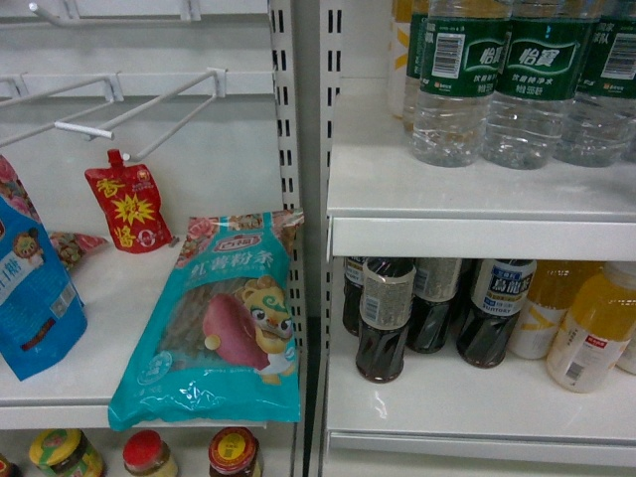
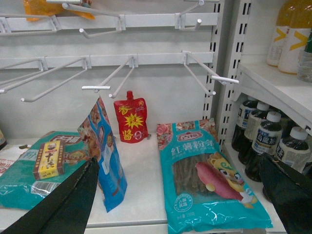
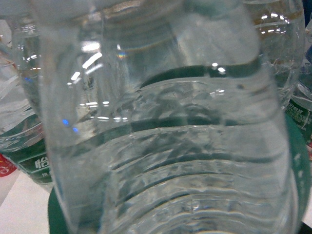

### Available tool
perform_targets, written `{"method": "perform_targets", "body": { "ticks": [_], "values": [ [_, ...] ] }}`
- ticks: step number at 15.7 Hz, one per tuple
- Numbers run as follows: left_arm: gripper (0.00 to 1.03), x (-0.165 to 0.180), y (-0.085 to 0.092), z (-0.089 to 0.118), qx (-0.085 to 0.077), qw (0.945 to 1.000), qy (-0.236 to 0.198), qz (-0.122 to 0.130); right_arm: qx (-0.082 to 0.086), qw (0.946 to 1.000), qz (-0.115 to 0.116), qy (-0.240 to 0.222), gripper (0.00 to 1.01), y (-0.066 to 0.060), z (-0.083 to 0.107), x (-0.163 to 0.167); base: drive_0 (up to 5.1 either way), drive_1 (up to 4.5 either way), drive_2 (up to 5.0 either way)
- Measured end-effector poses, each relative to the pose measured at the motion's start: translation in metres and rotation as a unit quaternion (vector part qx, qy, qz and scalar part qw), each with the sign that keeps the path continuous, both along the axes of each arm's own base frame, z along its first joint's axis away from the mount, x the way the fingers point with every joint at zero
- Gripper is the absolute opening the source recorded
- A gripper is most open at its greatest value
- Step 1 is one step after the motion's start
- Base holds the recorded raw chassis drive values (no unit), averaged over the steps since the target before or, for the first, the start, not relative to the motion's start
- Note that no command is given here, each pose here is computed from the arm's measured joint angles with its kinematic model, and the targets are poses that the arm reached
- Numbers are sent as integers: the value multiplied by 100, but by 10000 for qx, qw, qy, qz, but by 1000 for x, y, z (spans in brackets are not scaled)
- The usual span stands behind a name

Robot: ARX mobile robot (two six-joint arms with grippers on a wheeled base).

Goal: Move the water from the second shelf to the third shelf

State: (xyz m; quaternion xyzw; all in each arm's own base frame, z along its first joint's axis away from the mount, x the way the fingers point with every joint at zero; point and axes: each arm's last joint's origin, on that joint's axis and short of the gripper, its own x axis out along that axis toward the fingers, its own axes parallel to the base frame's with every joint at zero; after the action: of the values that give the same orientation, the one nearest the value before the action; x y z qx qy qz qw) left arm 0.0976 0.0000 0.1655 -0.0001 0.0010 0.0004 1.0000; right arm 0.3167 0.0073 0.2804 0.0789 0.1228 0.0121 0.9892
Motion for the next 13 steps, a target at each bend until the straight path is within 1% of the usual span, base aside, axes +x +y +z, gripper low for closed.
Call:
{"method": "perform_targets", "body": {
  "ticks": [5,10,11,13],
  "values": [
    [98,0,0,0,0,10000,2,0,-24,9998,-31,183,44,2,-3,21,0,0,0],
    [98,0,0,0,0,10000,0,0,-44,9997,-56,243,44,2,-6,30,0,0,0],
    [98,0,0,0,2,10000,0,0,-52,9996,-47,266,44,4,-9,31,0,0,0],
    [98,0,0,0,0,10000,0,0,-55,9997,-60,218,44,4,-10,32,0,0,0]
  ]
}}
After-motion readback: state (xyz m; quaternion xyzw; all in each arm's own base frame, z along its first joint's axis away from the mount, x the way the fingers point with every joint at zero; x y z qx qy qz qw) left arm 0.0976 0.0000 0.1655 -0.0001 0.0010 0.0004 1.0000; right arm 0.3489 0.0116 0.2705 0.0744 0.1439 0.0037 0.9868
